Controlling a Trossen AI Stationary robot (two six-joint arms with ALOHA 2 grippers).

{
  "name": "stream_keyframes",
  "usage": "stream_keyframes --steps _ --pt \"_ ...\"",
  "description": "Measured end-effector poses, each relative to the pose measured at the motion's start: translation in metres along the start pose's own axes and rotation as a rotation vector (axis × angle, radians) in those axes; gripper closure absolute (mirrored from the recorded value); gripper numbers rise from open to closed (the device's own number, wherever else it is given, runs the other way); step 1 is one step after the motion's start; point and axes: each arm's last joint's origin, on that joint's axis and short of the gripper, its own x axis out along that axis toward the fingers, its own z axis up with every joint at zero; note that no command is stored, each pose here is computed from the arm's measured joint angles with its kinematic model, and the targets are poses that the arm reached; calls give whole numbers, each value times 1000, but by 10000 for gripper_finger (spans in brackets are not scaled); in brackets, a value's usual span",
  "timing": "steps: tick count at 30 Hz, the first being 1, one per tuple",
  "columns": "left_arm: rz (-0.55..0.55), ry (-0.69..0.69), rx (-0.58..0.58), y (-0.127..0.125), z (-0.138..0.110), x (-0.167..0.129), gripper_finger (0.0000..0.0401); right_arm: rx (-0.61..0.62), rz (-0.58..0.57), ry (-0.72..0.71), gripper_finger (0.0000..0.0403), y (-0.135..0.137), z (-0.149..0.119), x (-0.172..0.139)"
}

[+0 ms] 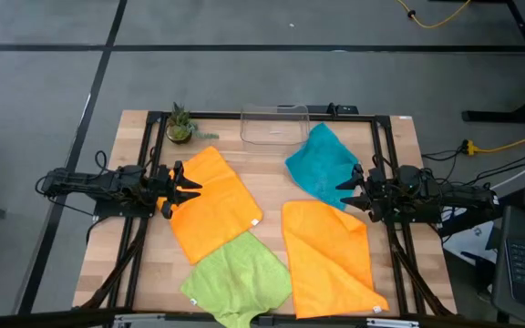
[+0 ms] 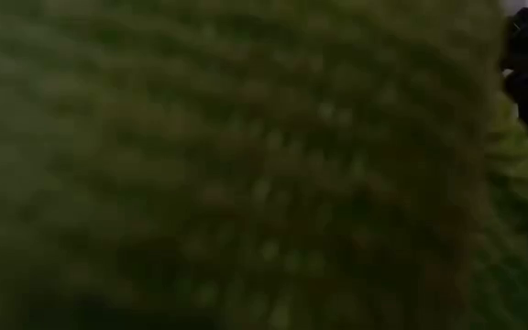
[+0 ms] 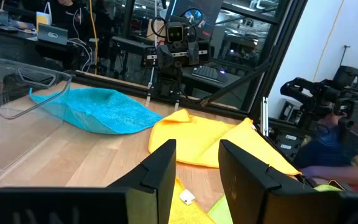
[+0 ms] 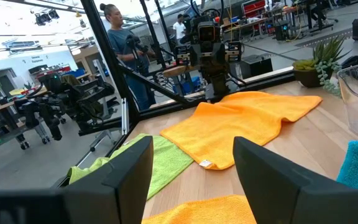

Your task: Fold microfiber towels

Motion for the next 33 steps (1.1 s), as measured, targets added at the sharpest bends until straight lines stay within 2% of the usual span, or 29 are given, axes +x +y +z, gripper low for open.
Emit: stream_keyframes --steps 11,21,33 --pt "0 0 0 0 0 0 288 -1 0 -1 178 0 0 0" --pt "0 0 0 0 0 0 288 -54 -20 -20 178 0 1 0" --pt "0 0 0 0 0 0 288 -78 9 -115 178 3 11 -1"
